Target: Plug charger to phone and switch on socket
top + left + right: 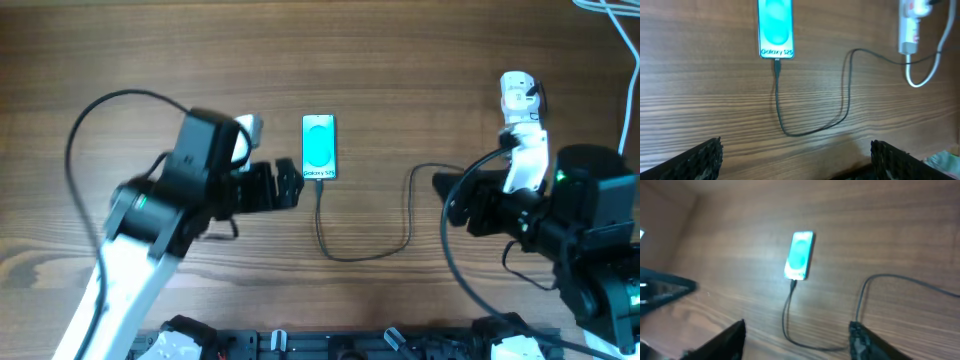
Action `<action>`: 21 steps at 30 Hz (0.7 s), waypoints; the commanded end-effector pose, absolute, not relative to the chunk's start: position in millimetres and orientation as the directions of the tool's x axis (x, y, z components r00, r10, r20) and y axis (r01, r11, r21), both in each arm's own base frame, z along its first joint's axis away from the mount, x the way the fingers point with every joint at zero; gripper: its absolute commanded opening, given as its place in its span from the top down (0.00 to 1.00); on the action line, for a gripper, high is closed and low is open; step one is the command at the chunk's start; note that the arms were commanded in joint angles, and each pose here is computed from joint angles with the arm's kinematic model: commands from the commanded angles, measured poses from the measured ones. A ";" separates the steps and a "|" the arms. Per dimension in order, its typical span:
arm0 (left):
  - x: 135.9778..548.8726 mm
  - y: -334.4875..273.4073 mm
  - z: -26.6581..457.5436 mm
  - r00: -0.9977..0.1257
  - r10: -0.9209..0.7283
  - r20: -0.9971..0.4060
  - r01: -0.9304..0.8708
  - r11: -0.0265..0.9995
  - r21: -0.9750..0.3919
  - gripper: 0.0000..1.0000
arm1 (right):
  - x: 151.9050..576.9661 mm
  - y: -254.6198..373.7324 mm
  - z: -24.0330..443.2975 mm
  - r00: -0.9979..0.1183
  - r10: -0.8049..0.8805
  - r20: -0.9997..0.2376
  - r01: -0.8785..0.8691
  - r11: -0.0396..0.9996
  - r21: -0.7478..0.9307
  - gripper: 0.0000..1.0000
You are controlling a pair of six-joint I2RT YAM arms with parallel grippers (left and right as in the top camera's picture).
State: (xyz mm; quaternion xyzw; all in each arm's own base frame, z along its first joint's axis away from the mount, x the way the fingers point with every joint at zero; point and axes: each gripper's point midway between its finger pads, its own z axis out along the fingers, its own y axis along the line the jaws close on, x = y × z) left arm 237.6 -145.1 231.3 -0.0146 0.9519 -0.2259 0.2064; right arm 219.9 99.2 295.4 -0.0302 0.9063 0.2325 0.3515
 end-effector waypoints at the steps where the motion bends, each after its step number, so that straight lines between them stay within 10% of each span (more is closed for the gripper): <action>1: 225.6 -129.2 255.8 -0.851 -0.119 -0.511 0.105 0.915 -0.389 0.00 | 219.7 90.3 291.7 -0.741 0.080 -0.667 -0.193 0.925 0.326 0.27; 6: 217.3 -121.0 272.2 -0.811 -0.145 -0.567 0.114 0.910 -0.398 0.00 | 219.0 90.1 290.9 -0.744 0.082 -0.663 -0.190 0.925 0.328 0.00; 21: 214.4 -119.9 267.6 -0.824 -0.140 -0.548 0.105 0.914 -0.391 0.00 | 218.1 89.9 289.8 -0.748 0.081 -0.659 -0.188 0.926 0.327 0.00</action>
